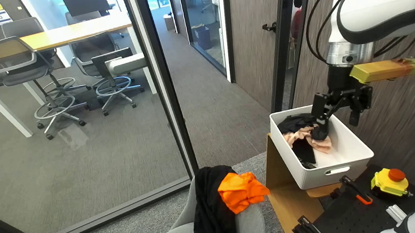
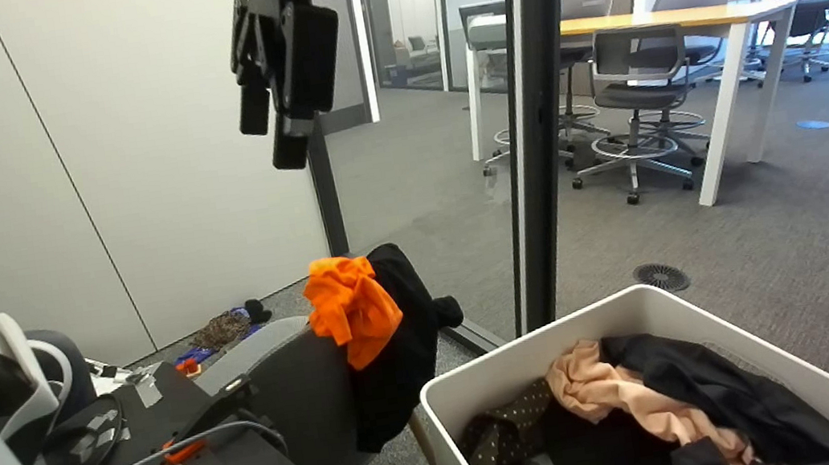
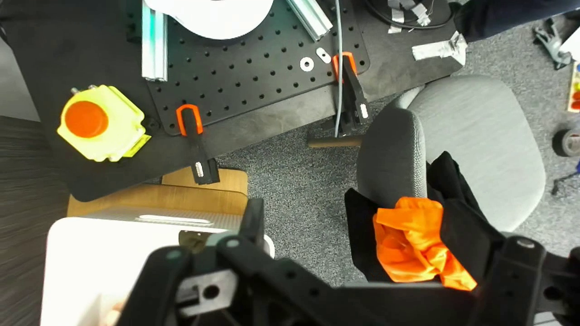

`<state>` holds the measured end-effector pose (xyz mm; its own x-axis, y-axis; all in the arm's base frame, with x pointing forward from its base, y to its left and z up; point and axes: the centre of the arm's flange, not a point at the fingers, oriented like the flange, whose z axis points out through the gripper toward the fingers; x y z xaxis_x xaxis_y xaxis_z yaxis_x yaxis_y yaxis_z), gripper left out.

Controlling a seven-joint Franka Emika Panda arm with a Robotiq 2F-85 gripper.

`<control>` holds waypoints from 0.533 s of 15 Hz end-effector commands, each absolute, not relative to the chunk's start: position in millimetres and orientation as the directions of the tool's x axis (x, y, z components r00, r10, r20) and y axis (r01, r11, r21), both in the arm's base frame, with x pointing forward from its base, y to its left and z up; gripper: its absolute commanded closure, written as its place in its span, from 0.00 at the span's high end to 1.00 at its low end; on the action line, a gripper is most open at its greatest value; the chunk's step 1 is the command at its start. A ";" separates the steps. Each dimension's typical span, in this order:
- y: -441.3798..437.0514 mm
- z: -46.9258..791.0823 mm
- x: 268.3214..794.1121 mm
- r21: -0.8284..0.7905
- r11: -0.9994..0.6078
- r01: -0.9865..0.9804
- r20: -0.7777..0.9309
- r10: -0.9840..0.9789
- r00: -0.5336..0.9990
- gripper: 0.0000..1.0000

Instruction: Hang the orange clothing on the back of the chair

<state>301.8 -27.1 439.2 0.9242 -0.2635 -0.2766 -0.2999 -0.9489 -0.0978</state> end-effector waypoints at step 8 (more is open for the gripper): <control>-41.4 434.0 291.6 -0.097 -0.927 -0.361 -0.277 -0.324 0.905 1.00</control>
